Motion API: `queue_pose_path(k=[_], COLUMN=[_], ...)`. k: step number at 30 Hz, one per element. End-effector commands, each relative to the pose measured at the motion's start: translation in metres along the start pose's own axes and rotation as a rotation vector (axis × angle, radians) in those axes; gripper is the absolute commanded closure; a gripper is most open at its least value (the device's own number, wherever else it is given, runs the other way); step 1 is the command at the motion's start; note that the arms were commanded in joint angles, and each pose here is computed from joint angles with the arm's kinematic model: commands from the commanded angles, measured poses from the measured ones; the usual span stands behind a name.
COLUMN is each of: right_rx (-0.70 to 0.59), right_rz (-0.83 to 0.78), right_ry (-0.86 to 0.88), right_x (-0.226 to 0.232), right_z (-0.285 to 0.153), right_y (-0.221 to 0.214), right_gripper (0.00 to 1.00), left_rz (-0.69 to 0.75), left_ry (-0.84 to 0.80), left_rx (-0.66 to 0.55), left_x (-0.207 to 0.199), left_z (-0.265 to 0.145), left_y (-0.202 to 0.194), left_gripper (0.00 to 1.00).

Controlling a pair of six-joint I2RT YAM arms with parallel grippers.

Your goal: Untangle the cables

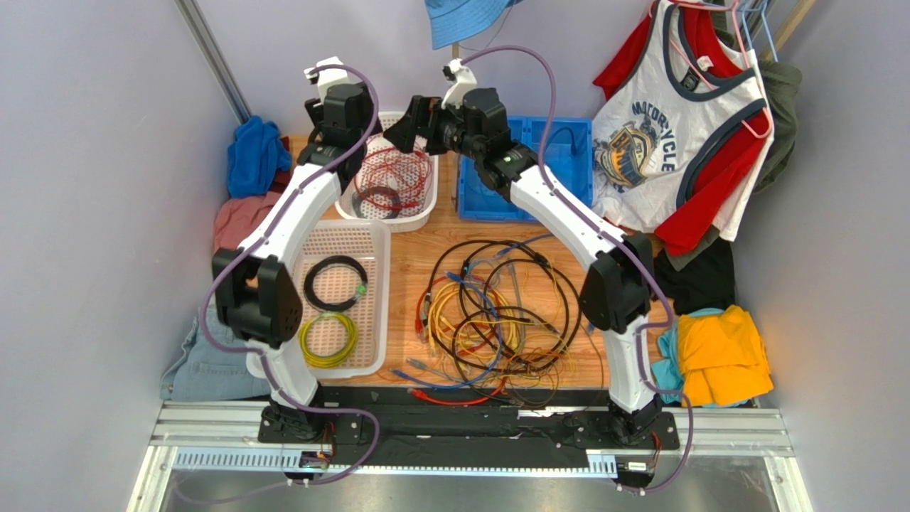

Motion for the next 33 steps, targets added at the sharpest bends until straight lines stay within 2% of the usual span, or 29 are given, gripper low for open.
queue_pose_path(k=[1,3,4,6,8,10,15,16,18,19,21,23,24,25,28,33], right_rx=[0.001,0.021,0.034,0.055,0.087,0.124,0.262,0.269,0.309,0.319,0.373,0.389,0.422,0.350,0.300,0.221], right_rz=[-0.042,-0.031,0.028,0.099,0.120,0.054,-0.142,-0.173,-0.219,-0.241,-0.222,-0.184,-0.197,-0.149,-0.102,-0.051], right_ry=[-0.125,-0.176,-0.225,-0.286,-0.340,-0.426,-0.491,-0.565,-0.569,-0.631,-0.654,-0.590,-0.596,-0.571,-0.576,-0.601], right_x=[0.011,0.015,0.015,0.014,0.019,0.024,0.061,0.060,0.074,0.072,0.068,0.071,0.061,0.065,0.053,0.041], right_z=[-0.043,-0.059,-0.077,-0.095,-0.121,-0.143,-0.180,-0.188,-0.197,-0.204,-0.214,-0.228,-0.241,-0.251,-0.284,-0.318], right_y=[0.000,-0.012,-0.022,-0.039,-0.070,-0.094,-0.142,-0.147,-0.162,-0.169,-0.187,-0.193,-0.211,-0.202,-0.210,-0.206], right_gripper=[0.00,0.00,0.00,0.00,0.00,0.00,0.00,0.00,0.00,0.00,0.00,0.00,0.00,0.00,0.00,0.01], left_rz=[-0.115,-0.160,-0.151,-0.207,-0.249,-0.251,-0.215,-0.194,-0.185,-0.162,-0.159,-0.158,-0.170,-0.168,-0.222,-0.229], left_ry=[-0.148,-0.236,-0.244,-0.343,-0.399,-0.456,-0.508,-0.532,-0.558,-0.588,-0.601,-0.624,-0.635,-0.629,-0.645,-0.740], left_rx=[-0.089,-0.101,-0.064,-0.052,-0.012,0.016,0.086,0.100,0.126,0.158,0.207,0.299,0.334,0.377,0.470,0.514], left_x=[-0.013,-0.018,-0.015,-0.013,-0.001,0.009,0.025,0.026,0.025,0.022,0.020,0.018,0.017,0.022,0.033,0.047], left_z=[-0.070,-0.110,-0.119,-0.161,-0.194,-0.222,-0.266,-0.277,-0.286,-0.295,-0.302,-0.310,-0.312,-0.311,-0.314,-0.316], left_y=[0.031,0.041,0.027,0.033,0.021,0.007,-0.022,-0.029,-0.037,-0.045,-0.056,-0.078,-0.085,-0.100,-0.128,-0.159], left_gripper=[0.23,0.23,0.23,0.23,0.23,0.22,0.20,0.14,0.13,0.11,0.09,0.04,0.03,0.03,0.01,0.06])
Point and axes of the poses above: each gripper's point midway between its finger pads, its own z axis out along the fingers, its own x axis along the line the jaws close on, y = z × x, the point moved 10 cm from there along -z, back along the fingers, and after that the axes turned 6 degrees about -z, right-handed, at the moved point
